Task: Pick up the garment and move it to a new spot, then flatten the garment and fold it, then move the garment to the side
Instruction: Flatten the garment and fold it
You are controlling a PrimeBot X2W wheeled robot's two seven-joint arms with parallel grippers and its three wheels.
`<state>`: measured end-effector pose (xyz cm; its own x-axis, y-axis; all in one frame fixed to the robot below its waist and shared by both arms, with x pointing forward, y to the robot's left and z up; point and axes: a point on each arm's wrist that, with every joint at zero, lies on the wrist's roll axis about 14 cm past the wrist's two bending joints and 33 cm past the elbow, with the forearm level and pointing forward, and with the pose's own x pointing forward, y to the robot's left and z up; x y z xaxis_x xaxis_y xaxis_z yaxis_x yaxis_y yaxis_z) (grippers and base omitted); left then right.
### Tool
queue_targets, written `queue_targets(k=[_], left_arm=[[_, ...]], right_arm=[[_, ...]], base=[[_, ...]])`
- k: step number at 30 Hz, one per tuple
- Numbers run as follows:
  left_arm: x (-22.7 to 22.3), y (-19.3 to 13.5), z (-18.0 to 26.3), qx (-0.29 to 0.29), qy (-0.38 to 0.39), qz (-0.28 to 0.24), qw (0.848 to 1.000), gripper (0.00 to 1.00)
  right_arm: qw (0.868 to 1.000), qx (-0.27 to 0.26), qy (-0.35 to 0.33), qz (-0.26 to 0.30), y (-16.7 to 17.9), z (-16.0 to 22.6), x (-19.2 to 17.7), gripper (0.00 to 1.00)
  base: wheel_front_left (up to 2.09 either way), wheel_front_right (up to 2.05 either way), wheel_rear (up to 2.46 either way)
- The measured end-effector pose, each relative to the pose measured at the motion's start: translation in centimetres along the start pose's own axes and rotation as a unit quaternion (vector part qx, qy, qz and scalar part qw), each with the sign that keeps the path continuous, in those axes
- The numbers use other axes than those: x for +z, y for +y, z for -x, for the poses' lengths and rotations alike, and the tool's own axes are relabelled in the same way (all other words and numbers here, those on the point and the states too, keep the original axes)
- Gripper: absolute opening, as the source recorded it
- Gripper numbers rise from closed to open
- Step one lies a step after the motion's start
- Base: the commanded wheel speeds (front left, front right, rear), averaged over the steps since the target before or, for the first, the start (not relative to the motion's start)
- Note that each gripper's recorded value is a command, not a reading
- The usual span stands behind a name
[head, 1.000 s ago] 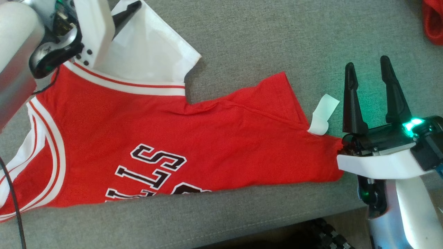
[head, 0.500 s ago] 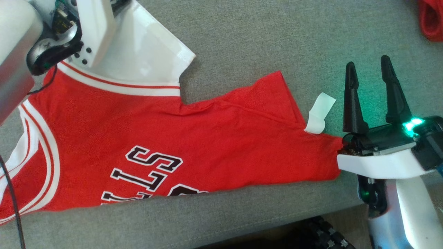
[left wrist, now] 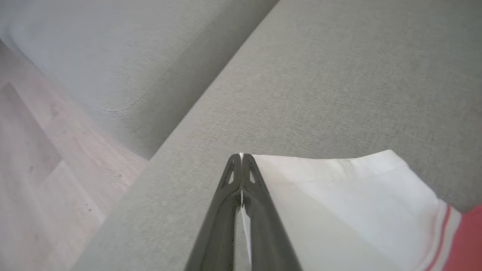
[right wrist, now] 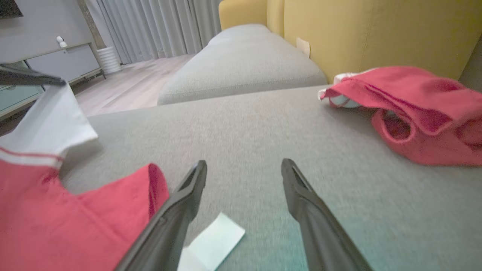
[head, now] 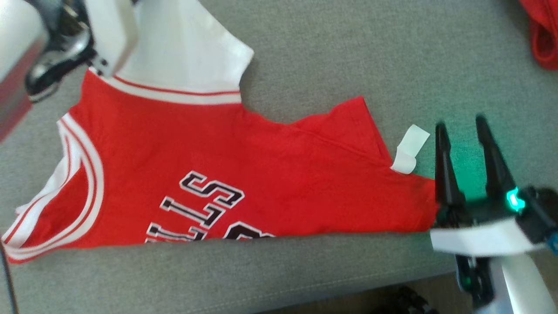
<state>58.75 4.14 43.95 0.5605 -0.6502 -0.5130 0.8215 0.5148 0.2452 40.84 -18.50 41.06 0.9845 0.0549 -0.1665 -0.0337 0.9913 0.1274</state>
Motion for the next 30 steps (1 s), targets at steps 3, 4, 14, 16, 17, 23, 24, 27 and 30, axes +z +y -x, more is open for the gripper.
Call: queue_targets(k=[3,4,14,16,17,23,24,27,30], left_arm=[[1.0,1.8,1.5,0.028,-0.018,-0.016,0.999,0.00],[1.0,1.8,1.5,0.028,-0.018,-0.016,0.999,0.00],[1.2,3.8,3.6,0.064,-0.026,-0.021,0.997,0.00],[0.9,3.8,3.5,0.063,-0.024,-0.020,0.998,0.00],[0.8,3.8,3.4,0.062,-0.026,-0.019,0.998,0.00],[0.0,3.6,3.0,0.057,-0.025,-0.012,0.998,0.00],[-0.2,3.6,2.9,0.057,-0.024,-0.011,0.998,0.00],[-0.7,3.6,2.9,0.056,-0.020,-0.010,0.998,0.00],[-0.7,3.5,2.9,0.056,-0.019,-0.012,0.998,0.00]], right_arm=[[1.000,0.006,0.023,-0.013,0.0,1.7,-1.0,1.00],[1.000,0.006,0.023,-0.013,0.0,1.7,-1.0,1.00],[0.990,0.019,0.120,-0.076,0.7,4.5,-3.9,1.00],[0.987,0.021,0.134,-0.084,0.9,4.5,-4.5,1.00],[0.986,0.023,0.139,-0.085,1.1,4.5,-4.7,1.00],[0.981,0.028,0.182,-0.063,1.1,4.6,-6.9,1.00],[0.981,0.028,0.183,-0.058,1.1,4.4,-6.9,1.00],[0.981,0.028,0.185,-0.050,1.1,3.9,-7.1,0.98],[0.982,0.025,0.184,-0.043,0.8,3.8,-7.1,0.69]], base=[[0.00,0.00,0.00],[0.00,0.00,0.00],[0.00,0.00,0.00],[0.00,0.00,0.00],[0.00,0.00,0.00],[0.00,0.00,0.00],[0.00,0.00,0.00],[0.00,0.00,0.00],[0.00,0.00,0.00]])
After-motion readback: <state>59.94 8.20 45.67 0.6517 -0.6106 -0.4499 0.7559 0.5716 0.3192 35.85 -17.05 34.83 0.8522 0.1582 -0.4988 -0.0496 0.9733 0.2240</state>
